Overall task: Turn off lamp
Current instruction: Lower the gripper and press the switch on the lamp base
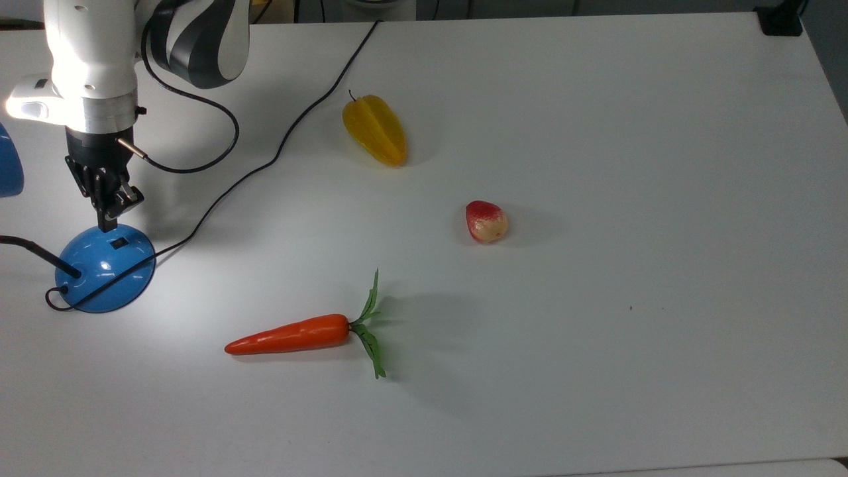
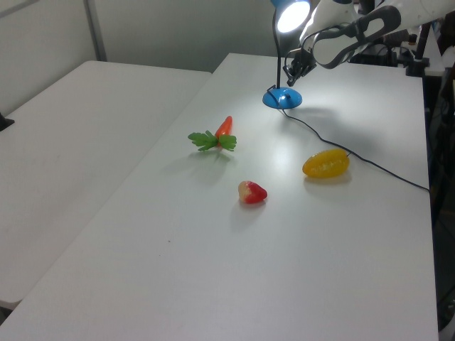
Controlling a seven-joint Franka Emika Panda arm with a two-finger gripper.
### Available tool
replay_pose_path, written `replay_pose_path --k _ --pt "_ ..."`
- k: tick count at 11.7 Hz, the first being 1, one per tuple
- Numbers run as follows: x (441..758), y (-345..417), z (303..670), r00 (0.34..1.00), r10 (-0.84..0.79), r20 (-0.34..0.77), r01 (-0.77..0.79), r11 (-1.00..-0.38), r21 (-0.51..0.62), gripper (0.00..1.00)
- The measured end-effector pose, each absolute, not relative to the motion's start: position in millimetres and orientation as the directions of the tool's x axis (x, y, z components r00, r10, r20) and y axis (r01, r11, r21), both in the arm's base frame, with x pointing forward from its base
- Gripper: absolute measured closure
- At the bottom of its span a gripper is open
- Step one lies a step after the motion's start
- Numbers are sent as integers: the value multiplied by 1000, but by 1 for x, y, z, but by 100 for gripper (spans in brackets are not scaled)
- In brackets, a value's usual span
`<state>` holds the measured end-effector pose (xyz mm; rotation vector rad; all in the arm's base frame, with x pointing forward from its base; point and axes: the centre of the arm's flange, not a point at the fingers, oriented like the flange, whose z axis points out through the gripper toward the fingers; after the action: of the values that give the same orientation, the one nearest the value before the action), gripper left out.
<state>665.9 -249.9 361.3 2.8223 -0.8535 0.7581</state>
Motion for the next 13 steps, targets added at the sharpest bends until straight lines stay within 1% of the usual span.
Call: replay_pose_path --k 3,5,9,13 --pt "669 -252 350 702 -511 496 -562 -826 -55 99" --pt "670 -251 342 703 -513 493 -570 -821 -42 99" --pt "671 -247 327 718 -499 486 -569 -822 -3 99" --pt "670 -243 321 744 -464 481 -544 -838 33 99"
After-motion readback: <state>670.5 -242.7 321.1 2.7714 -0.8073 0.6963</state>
